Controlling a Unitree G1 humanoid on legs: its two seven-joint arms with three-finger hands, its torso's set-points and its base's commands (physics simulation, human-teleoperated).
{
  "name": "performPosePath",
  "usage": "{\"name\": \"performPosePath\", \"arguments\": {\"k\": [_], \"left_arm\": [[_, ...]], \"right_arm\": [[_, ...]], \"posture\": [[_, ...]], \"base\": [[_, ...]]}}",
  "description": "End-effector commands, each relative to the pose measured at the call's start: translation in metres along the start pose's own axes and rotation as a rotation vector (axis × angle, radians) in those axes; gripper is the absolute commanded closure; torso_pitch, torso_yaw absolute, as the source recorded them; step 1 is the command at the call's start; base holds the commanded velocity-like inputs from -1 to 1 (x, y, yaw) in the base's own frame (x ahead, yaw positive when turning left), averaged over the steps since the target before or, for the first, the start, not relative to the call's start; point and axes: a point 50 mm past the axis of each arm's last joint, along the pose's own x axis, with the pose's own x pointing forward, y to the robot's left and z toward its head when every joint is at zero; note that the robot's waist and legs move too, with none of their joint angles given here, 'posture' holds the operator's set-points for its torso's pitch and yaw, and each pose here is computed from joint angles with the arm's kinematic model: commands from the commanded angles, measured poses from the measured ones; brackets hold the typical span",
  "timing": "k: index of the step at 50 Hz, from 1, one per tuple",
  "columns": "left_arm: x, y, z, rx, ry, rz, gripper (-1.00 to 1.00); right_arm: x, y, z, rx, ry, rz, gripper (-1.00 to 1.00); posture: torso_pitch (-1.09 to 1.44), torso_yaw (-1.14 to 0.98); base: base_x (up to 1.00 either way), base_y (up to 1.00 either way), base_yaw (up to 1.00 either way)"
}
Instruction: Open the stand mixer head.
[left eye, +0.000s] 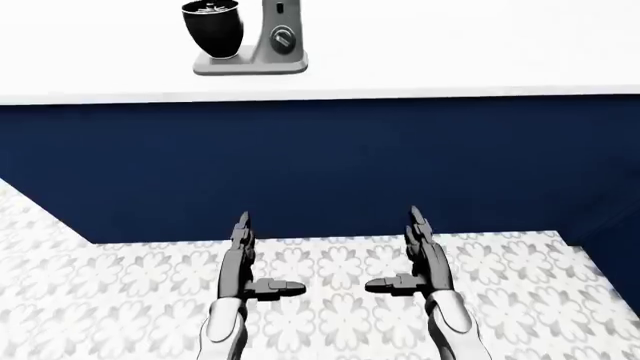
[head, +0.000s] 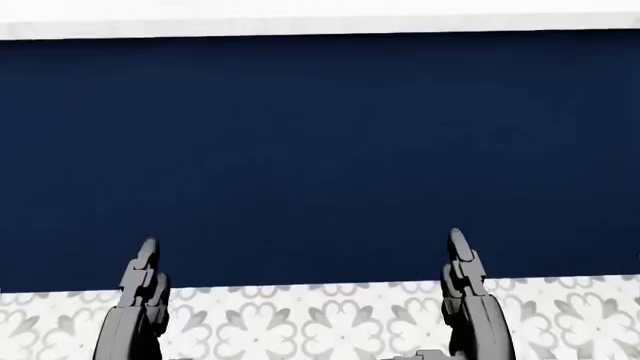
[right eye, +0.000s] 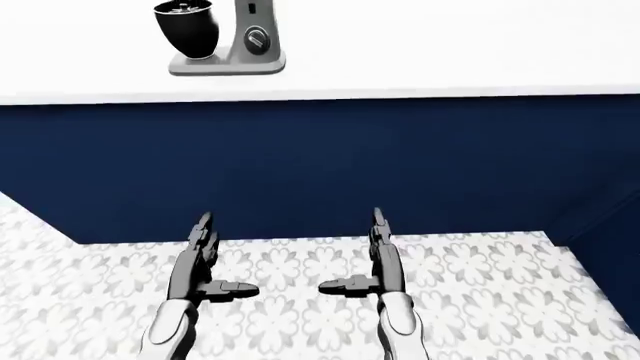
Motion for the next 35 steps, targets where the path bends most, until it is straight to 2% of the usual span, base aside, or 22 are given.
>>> {"name": "performPosePath", "arguments": {"k": [1,8,9,20,24,26,30,31,33,35], "left_arm": [[0.004,-0.001,0.033,0.004,-0.169,-0.008,-1.0],[0.003,-0.002,0.033,0.007,-0.169,-0.01,-1.0],[-0.005,-0.004,0.065,-0.053,-0.352,-0.028,-1.0],[-0.009,-0.005,0.074,-0.073,-0.397,-0.041,-1.0],[-0.015,-0.003,0.093,-0.094,-0.48,-0.034,-1.0],[-0.021,-0.005,0.106,-0.08,-0.532,-0.047,-1.0],[-0.029,-0.001,0.128,-0.106,-0.593,-0.045,-1.0],[-0.033,0.0,0.138,-0.118,-0.635,-0.05,-1.0],[-0.038,0.002,0.151,-0.128,-0.674,-0.055,-1.0],[-0.042,0.003,0.161,-0.124,-0.7,-0.055,-1.0]], "right_arm": [[0.005,-0.001,0.034,0.006,-0.172,-0.005,-1.0],[0.005,0.0,0.036,0.01,-0.179,0.004,-1.0],[0.001,0.0,0.061,0.111,-0.306,0.019,-1.0],[-0.003,0.002,0.069,0.134,-0.34,0.047,-1.0],[-0.016,0.007,0.091,0.161,-0.44,0.096,-1.0],[-0.021,0.008,0.101,0.169,-0.469,0.107,-1.0],[-0.031,0.009,0.127,0.21,-0.526,0.124,-1.0],[-0.035,0.01,0.135,0.217,-0.557,0.134,-1.0],[-0.042,0.011,0.146,0.232,-0.595,0.159,-1.0],[-0.048,0.013,0.155,0.233,-0.62,0.177,-1.0]], "posture": [[0.0,0.0],[0.0,0.0],[0.0,0.0],[0.0,0.0],[0.0,0.0],[0.0,0.0],[0.0,0.0],[0.0,0.0],[0.0,0.0],[0.0,0.0]], "base": [[0.0,0.0,0.0],[0.0,0.0,0.0],[0.0,0.0,0.0],[0.0,0.0,0.0],[0.0,0.0,0.0],[0.0,0.0,0.0],[0.0,0.0,0.0],[0.0,0.0,0.0],[0.0,0.0,0.0],[0.0,0.0,0.0]]}}
